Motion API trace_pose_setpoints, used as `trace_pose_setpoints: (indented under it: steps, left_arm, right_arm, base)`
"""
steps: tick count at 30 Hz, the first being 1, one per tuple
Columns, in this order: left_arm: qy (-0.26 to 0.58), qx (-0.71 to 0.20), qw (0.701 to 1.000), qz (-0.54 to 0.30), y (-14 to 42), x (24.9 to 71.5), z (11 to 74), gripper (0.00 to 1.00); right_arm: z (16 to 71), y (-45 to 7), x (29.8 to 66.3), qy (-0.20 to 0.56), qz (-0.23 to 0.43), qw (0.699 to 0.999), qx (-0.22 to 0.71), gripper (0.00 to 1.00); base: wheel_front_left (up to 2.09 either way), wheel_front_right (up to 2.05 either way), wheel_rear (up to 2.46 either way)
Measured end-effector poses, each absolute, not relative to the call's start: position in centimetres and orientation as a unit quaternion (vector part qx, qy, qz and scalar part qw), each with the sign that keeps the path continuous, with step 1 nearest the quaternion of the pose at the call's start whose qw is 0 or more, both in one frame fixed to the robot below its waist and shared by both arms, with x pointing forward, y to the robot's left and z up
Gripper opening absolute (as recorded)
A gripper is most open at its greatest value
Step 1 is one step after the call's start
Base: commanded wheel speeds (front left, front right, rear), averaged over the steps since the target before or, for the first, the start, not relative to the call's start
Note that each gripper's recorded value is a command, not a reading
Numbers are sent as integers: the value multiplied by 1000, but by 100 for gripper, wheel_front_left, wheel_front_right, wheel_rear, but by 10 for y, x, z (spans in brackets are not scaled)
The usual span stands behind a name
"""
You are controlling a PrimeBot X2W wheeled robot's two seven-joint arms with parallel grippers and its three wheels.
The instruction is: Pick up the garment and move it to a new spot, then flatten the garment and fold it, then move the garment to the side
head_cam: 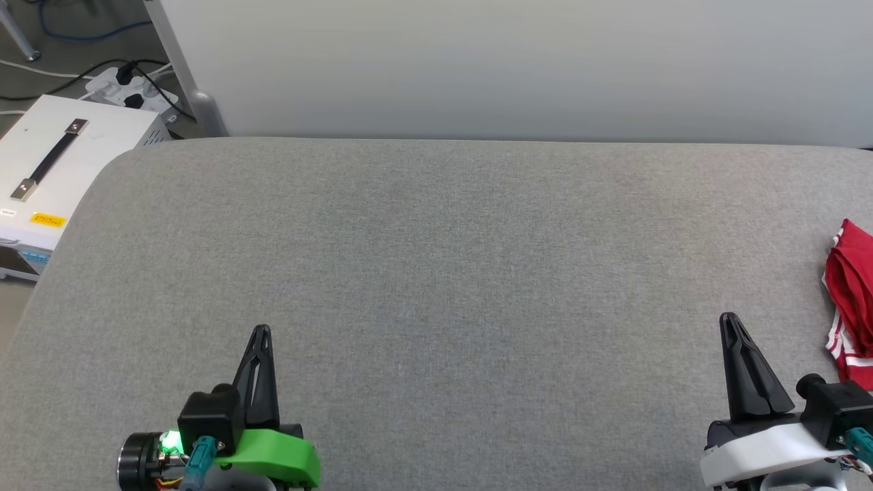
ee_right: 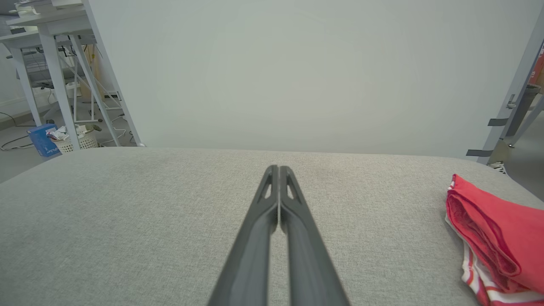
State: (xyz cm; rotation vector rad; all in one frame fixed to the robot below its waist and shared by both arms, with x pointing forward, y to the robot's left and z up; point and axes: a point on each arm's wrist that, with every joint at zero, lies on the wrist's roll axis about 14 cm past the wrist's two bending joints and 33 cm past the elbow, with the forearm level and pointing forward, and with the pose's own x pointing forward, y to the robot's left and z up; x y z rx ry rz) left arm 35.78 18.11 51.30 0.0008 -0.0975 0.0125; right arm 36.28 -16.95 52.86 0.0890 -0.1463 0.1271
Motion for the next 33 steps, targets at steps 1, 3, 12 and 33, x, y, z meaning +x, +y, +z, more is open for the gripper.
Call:
trace_pose_setpoints:
  steps: [1,3,12,33]
  left_arm:
    - [-48,0,999,6,181,358,513,0]
    - [-46,0,999,6,181,358,513,0]
    - [-41,1,999,7,182,359,512,0]
    - [-30,4,1000,4,181,360,513,0]
  right_arm:
    - [528,-169,363,-72,63,994,44,0]
    - [528,-170,363,-72,63,994,44,0]
    - [527,-170,362,-64,63,995,40,0]
    - [523,-168,362,-46,64,996,29,0]
  base:
    - [0,0,0]
    - [0,0,0]
    - [0,0,0]
    - [0,0,0]
